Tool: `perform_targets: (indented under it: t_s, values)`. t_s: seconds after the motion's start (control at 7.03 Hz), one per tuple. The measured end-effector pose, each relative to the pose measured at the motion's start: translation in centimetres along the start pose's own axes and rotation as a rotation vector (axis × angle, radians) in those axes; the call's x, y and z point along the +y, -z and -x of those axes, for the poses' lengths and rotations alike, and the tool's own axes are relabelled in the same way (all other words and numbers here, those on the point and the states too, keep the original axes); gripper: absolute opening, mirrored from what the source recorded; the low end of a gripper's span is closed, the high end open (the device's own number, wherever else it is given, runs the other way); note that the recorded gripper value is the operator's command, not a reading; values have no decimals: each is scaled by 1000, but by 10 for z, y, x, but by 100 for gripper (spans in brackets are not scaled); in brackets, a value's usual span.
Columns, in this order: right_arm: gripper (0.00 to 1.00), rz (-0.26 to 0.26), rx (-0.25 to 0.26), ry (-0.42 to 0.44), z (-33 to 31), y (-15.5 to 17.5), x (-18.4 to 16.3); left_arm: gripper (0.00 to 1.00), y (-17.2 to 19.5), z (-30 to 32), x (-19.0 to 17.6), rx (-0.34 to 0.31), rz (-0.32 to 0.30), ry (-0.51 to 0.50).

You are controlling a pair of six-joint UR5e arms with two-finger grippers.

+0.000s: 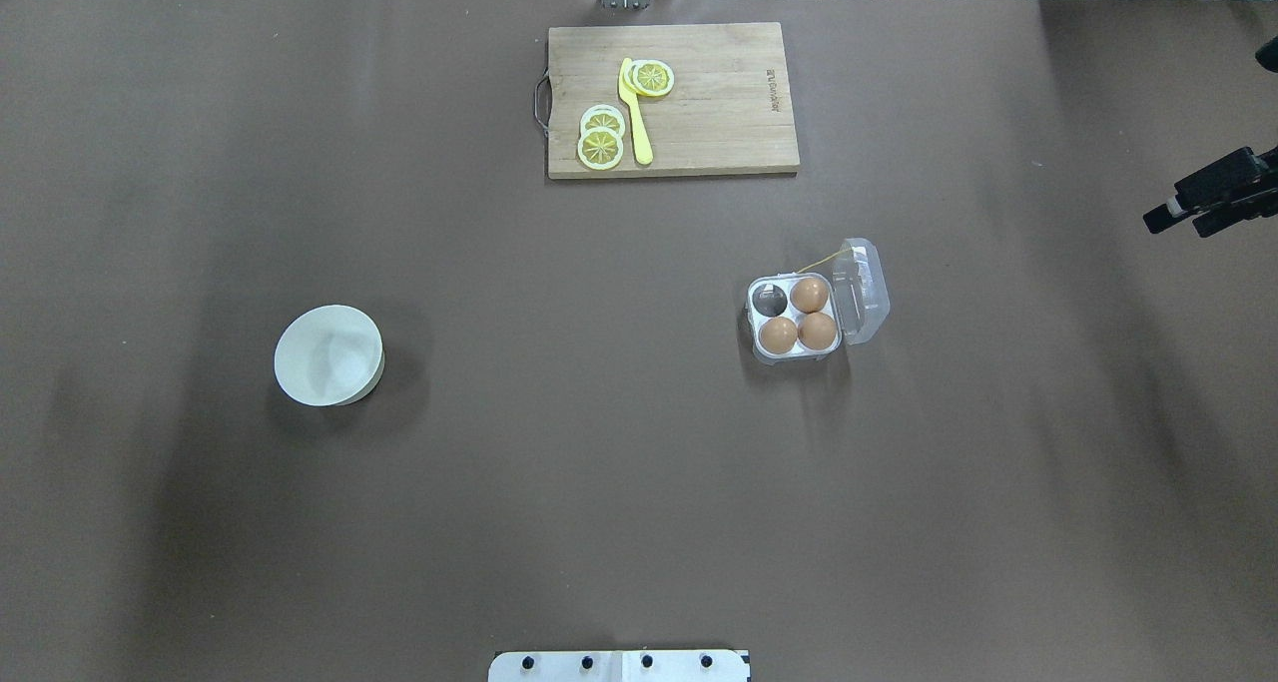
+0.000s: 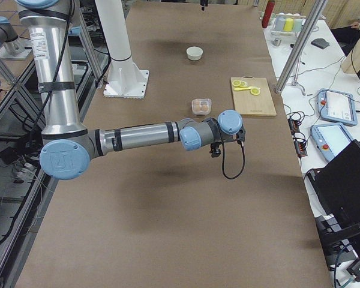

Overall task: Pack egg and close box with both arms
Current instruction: 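Move the right gripper toward the open lid of the egg box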

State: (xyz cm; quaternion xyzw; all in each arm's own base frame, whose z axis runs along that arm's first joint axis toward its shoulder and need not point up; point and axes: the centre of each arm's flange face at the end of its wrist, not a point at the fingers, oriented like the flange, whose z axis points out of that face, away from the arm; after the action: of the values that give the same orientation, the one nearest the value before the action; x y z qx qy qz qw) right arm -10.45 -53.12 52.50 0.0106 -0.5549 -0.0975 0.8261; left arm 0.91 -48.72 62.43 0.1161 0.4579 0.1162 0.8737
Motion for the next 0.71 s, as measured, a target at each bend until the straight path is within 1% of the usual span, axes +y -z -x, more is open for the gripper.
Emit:
perform_targets:
  t_s: [0.14,0.43,0.71]
  values:
    - [97,9,-6,12,5,-7,0,98,7,-2,-2,17,-13,4]
    - [74,20,-13,28,16,-15,-6,98,13,-4,-6,25,-24,5]
    - [66,41,-23,48,38,-30,-28,97,20,-8,-9,24,-30,9]
